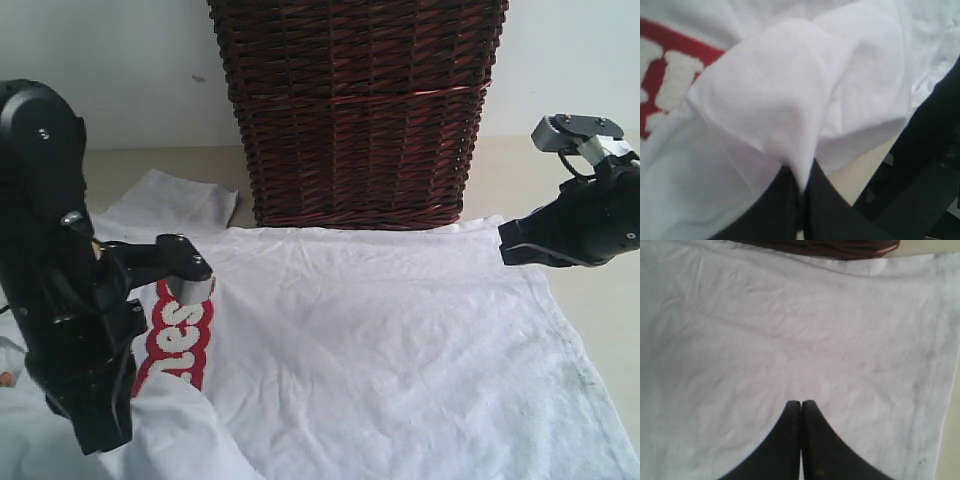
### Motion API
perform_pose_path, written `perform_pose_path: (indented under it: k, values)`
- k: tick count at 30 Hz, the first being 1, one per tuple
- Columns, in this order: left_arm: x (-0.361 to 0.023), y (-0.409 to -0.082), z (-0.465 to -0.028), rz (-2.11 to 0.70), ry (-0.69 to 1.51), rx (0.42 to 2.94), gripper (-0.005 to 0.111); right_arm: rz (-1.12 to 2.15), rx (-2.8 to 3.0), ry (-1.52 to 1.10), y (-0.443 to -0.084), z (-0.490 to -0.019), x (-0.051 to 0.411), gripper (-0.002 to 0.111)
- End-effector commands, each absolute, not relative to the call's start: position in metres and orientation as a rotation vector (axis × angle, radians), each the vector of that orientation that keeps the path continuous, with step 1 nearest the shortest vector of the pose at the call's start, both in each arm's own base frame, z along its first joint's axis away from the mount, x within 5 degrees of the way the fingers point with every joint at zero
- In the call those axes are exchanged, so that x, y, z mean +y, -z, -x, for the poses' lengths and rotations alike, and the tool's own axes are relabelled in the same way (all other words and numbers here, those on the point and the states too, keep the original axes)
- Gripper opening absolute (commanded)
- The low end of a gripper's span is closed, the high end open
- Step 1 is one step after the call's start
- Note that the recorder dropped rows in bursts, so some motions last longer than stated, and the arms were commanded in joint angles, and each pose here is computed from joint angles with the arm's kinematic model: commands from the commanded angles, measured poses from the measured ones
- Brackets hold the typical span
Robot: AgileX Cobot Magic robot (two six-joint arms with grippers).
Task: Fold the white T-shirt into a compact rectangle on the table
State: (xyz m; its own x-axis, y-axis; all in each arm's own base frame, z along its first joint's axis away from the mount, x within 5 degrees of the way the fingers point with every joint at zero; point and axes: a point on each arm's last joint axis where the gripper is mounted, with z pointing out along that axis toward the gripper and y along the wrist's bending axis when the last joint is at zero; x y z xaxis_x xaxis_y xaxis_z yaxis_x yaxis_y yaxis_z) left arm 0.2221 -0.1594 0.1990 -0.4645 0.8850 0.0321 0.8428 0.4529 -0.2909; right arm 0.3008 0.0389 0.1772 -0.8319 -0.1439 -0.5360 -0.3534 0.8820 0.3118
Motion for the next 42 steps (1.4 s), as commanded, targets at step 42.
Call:
perform_pose_path:
  k: [42]
  values:
    - [-0.068, -0.243, -0.015, 1.034, -1.022, -2.997, 0.000, 0.389, 2.526, -0.560, -0.180, -0.302, 0.039, 0.000]
